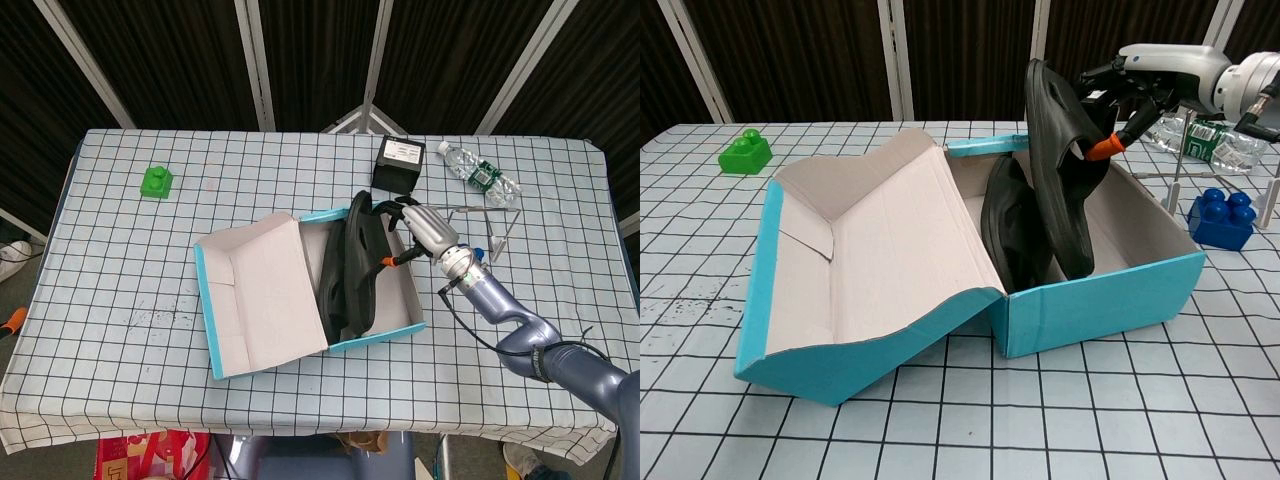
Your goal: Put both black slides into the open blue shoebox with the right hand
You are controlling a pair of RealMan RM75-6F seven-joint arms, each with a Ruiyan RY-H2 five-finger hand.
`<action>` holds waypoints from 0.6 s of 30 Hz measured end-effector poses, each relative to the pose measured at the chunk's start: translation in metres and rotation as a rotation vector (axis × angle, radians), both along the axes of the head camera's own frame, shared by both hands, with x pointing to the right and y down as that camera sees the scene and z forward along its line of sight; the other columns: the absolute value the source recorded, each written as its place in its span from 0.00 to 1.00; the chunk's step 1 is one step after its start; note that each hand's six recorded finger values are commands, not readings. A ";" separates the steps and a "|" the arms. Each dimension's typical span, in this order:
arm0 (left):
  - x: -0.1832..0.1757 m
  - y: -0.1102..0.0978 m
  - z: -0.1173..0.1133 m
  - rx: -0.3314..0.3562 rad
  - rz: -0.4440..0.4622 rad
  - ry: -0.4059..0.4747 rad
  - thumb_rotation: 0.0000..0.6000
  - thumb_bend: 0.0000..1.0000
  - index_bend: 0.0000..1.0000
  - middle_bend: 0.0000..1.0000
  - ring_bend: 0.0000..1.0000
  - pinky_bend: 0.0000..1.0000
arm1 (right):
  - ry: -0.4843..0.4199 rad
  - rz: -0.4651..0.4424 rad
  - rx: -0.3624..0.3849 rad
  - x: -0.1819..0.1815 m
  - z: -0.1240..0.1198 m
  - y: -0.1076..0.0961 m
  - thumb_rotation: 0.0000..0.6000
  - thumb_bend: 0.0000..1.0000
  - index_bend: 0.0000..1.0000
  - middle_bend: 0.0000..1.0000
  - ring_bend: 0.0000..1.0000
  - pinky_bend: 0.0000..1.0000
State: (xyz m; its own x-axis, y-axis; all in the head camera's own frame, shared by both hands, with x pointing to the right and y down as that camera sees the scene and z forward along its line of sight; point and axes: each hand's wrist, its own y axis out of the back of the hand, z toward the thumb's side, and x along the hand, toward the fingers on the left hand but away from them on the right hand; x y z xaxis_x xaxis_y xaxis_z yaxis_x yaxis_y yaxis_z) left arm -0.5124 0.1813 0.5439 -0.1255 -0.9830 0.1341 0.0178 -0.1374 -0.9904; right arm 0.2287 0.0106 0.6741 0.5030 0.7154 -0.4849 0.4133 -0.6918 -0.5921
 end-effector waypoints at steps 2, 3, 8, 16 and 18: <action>0.000 0.000 0.000 0.000 0.001 0.000 1.00 0.22 0.09 0.00 0.00 0.10 | -0.010 -0.002 0.003 -0.001 0.001 0.002 1.00 0.61 0.62 0.45 0.43 0.12; 0.000 0.000 0.000 0.000 0.001 0.001 1.00 0.22 0.09 0.00 0.00 0.10 | -0.012 -0.003 0.004 -0.001 0.003 0.003 1.00 0.61 0.62 0.45 0.43 0.12; 0.000 0.000 -0.001 0.003 -0.001 0.002 1.00 0.22 0.09 0.00 0.00 0.10 | -0.011 -0.012 -0.006 -0.003 0.009 0.009 1.00 0.61 0.62 0.45 0.43 0.25; 0.000 0.000 0.000 0.002 -0.001 0.003 1.00 0.22 0.09 0.00 0.00 0.10 | 0.011 -0.028 -0.014 -0.009 0.013 0.012 1.00 0.61 0.62 0.45 0.43 0.44; 0.000 0.000 0.000 0.002 -0.001 0.004 1.00 0.22 0.09 0.00 0.00 0.10 | 0.017 -0.028 -0.016 -0.010 0.014 0.012 1.00 0.61 0.62 0.45 0.44 0.44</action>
